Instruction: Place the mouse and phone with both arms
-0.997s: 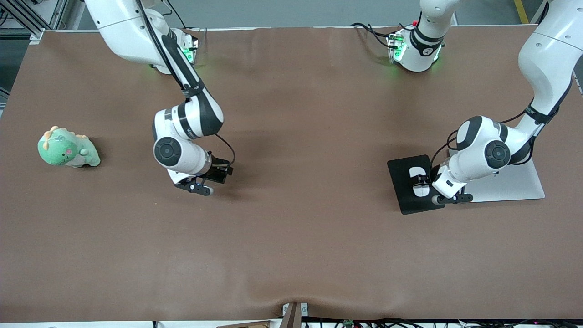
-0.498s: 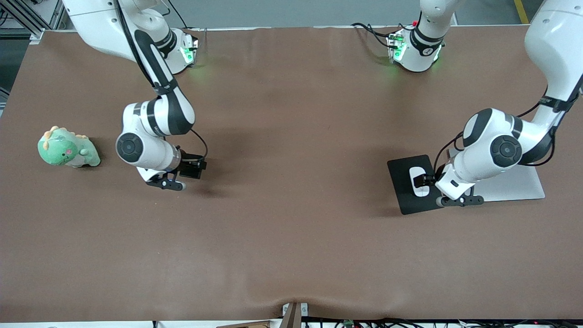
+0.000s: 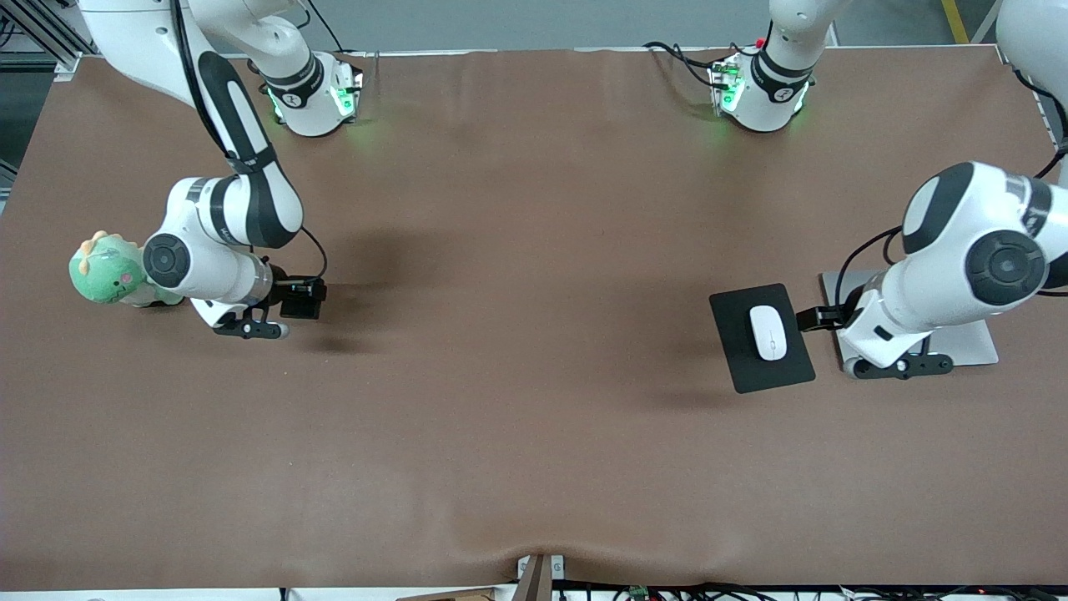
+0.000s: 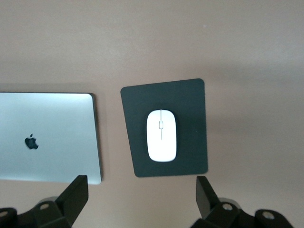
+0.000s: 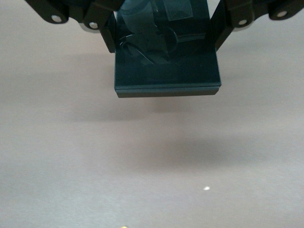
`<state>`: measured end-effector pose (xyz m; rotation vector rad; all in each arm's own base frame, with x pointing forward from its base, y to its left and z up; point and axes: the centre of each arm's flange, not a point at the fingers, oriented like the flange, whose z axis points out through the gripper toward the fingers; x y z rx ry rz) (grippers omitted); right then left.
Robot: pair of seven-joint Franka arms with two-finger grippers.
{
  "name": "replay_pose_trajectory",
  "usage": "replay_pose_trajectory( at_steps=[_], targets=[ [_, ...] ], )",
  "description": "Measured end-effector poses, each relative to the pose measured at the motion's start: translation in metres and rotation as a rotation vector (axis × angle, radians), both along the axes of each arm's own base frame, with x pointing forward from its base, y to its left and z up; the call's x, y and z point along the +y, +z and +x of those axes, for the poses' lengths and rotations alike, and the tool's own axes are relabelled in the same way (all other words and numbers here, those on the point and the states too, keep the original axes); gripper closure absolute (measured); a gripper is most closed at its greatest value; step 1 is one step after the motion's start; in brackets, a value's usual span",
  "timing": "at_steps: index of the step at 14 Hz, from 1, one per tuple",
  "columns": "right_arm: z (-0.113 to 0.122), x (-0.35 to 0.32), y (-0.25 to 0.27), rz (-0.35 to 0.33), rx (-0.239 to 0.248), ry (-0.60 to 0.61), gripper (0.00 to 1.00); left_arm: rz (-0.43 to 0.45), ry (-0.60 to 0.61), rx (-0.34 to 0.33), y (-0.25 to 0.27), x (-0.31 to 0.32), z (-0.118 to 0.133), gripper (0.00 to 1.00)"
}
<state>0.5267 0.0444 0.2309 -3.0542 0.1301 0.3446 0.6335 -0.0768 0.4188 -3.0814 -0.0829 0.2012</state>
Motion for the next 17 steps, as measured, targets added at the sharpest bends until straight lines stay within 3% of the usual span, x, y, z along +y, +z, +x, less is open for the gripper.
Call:
replay_pose_trajectory(
  at_steps=[7,11,14,17],
  targets=[
    [-0.014,-0.090,-0.007,-0.015,-0.055,0.081,0.20,0.008,0.006,-0.003,0.084,-0.005,0.002,0.00],
    [-0.025,-0.128,-0.012,-0.016,-0.065,0.097,0.20,0.052,-0.030,-0.069,0.145,-0.014,-0.013,0.00],
    [-0.037,-0.135,-0.025,-0.042,-0.094,0.099,0.20,0.068,-0.130,-0.113,0.175,-0.016,-0.020,0.00],
    [-0.049,-0.143,-0.042,-0.061,-0.085,0.097,0.20,0.087,-0.185,-0.139,0.194,-0.011,-0.026,0.00]
  ],
)
